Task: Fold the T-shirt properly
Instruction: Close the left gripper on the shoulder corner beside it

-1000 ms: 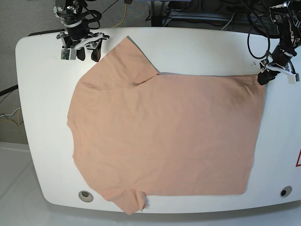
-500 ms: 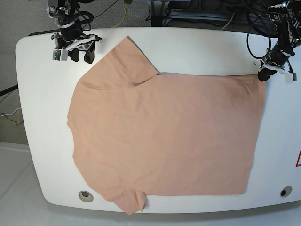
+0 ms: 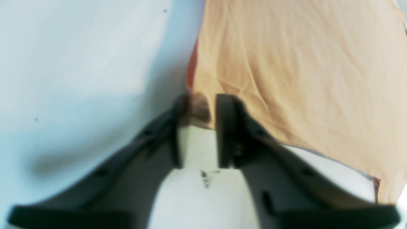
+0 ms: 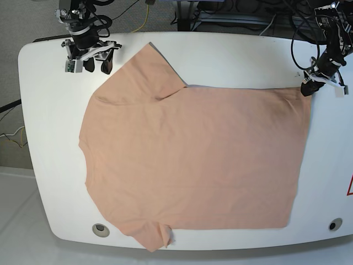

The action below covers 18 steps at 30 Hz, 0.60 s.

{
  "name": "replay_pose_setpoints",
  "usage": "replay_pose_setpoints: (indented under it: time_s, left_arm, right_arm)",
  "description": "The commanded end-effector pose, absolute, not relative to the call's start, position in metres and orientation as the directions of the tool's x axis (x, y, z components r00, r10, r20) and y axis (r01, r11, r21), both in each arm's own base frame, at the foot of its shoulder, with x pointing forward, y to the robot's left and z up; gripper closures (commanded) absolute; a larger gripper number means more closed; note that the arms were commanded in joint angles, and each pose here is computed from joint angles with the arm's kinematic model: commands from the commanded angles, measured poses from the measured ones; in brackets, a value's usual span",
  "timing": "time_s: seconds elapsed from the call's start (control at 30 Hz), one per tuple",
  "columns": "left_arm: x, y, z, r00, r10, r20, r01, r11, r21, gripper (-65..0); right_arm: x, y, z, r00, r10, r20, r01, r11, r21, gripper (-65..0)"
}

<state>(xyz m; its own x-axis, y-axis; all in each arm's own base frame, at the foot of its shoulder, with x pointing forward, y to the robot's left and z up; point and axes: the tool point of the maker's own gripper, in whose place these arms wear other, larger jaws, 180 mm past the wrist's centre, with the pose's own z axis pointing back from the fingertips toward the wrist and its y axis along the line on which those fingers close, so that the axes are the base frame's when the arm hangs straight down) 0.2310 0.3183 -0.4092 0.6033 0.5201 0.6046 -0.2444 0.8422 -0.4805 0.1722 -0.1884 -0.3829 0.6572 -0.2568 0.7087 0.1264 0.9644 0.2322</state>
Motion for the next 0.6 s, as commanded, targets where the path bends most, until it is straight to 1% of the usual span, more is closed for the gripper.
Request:
replay_pose_setpoints:
  time_s: [0.0, 0.17, 0.37, 0.57]
  left_arm:
    - [0.2381, 0.3238, -0.3977, 0.586, 0.507, 0.632, -0.221, 0.851, -0.477, -21.6]
    - [0.2388, 0.3215, -0.3993, 0.596, 0.504, 0.624, -0.215, 0.85, -0.481, -22.0]
    - [0.2407, 0.3185, -0.4008, 0.614, 0.488, 0.621, -0.197, 0.856, -0.478, -19.3]
    - [0.2388, 0.3163, -0.4031, 0.622, 0.487, 0.613, -0.198, 0.856, -0.479, -18.1]
  right_arm:
    - [0.1779, -0.1864, -0.3736, 0.633, -0.264, 0.727, 0.113, 0.962, 0.25, -31.2]
    - [0.181, -0.1848, -0.3732, 0.631, -0.269, 0.727, 0.114, 0.96, 0.256, -31.2]
    - [0.1842, -0.1831, -0.3706, 0.618, -0.261, 0.742, 0.104, 0.962, 0.252, -31.3]
    - [0.1784, -0.1849, -0.3754, 0.631, -0.268, 0.728, 0.111, 0.96, 0.257, -31.3]
